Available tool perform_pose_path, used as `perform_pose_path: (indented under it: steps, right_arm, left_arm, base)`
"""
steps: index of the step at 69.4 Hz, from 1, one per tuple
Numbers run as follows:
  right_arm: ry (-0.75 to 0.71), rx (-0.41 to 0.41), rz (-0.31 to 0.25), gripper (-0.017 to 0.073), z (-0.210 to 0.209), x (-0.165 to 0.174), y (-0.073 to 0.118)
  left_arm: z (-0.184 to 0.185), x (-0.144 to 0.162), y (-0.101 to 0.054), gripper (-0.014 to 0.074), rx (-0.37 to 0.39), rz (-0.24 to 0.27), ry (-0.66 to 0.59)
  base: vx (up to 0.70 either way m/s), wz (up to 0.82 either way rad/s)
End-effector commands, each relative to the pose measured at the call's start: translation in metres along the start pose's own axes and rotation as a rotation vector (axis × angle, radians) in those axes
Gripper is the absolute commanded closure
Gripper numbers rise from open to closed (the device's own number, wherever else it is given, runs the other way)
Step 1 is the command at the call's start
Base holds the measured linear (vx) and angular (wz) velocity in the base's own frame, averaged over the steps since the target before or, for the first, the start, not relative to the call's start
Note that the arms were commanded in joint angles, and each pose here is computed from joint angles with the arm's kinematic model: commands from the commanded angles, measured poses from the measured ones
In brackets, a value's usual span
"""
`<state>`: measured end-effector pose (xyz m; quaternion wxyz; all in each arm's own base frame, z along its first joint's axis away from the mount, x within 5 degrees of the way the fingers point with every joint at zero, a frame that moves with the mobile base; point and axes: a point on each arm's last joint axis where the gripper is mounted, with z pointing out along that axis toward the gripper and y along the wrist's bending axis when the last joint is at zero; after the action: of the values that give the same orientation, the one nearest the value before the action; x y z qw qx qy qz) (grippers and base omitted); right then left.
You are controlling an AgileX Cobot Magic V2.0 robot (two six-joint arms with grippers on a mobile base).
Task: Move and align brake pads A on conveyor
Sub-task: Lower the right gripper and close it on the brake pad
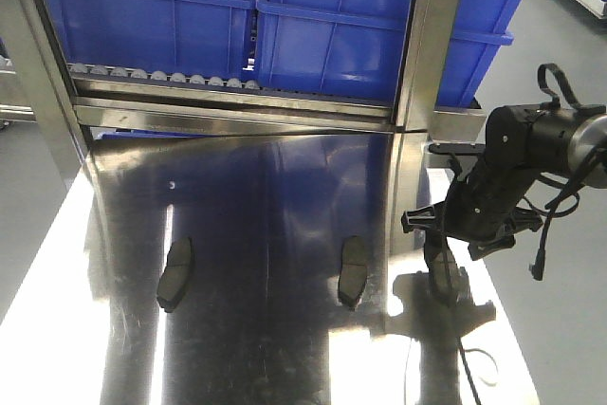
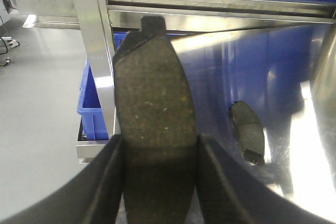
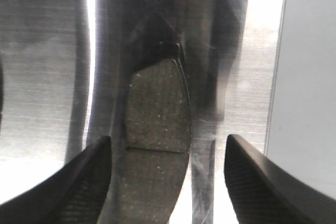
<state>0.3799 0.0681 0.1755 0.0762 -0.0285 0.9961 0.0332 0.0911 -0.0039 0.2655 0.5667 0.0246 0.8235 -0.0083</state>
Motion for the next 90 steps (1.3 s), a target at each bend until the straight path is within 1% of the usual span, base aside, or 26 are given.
perform_pose_path:
  steps: [1, 11, 20, 25, 27, 32, 36, 56, 63, 72, 83, 90]
  right_arm:
    - [-0.092, -0.001, -0.002, 0.0106, -0.022, -0.009, 0.000]
    - [-0.106, -0.004, -0.001, 0.0106, -0.021, -0.010, 0.001]
    - [-0.111, -0.003, -0.025, 0.0106, -0.020, -0.010, 0.009]
    - [-0.108, 0.009, -0.027, 0.0106, -0.017, -0.009, 0.013]
    - [-0.106, 0.025, -0.027, 0.0106, -0.016, -0.009, 0.012]
    - [-0.093, 0.031, 0.004, 0.0106, -0.012, -0.009, 0.011]
    - [-0.084, 0.027, 0.014, 0.0106, -0.010, -0.009, 0.011]
    - [-0.073, 0.010, 0.028, 0.0106, -0.008, -0.008, 0.012]
    - [-0.070, 0.010, 0.031, 0.0121, -0.008, -0.008, 0.012]
    - [-0.060, 0.018, 0.042, 0.0186, -0.008, -0.007, 0.011]
    - [-0.042, 0.033, 0.047, 0.0305, -0.008, -0.005, 0.010]
    - [-0.036, 0.044, 0.040, 0.0379, -0.008, -0.005, 0.009]
  left_arm:
    - [-0.003, -0.017, 0.000, 0.0599, -0.002, -0.011, -0.119]
    - [-0.003, -0.017, 0.000, 0.0599, -0.002, -0.011, -0.119]
    - [-0.003, -0.017, 0.000, 0.0599, -0.002, -0.011, -0.119]
    - [-0.003, -0.017, 0.000, 0.0599, -0.002, -0.011, -0.119]
    - [-0.003, -0.017, 0.000, 0.0599, -0.002, -0.011, -0.119]
    - [-0.003, -0.017, 0.000, 0.0599, -0.002, -0.011, -0.119]
    - [-0.003, -0.017, 0.000, 0.0599, -0.002, -0.011, -0.119]
    - [-0.003, -0.017, 0.000, 0.0599, -0.002, -0.011, -0.119]
    - [-0.003, -0.017, 0.000, 0.0599, -0.002, -0.011, -0.119]
    - [-0.003, -0.017, 0.000, 0.0599, -0.002, -0.011, -0.119]
    - [-0.003, -0.017, 0.000, 0.0599, -0.002, -0.011, -0.119]
    - [-0.003, -0.017, 0.000, 0.0599, -0.002, -0.011, -0.119]
  base:
    - [0.00, 0.00]
    - [0.00, 0.00]
    - [0.00, 0.00]
    - [0.00, 0.00]
    - [0.00, 0.00]
    - [0.00, 0.00]
    - [0.00, 0.00]
    - [0.00, 0.00]
    - [0.00, 0.00]
    - [0.00, 0.00]
    - [0.00, 0.00]
    - [0.00, 0.00]
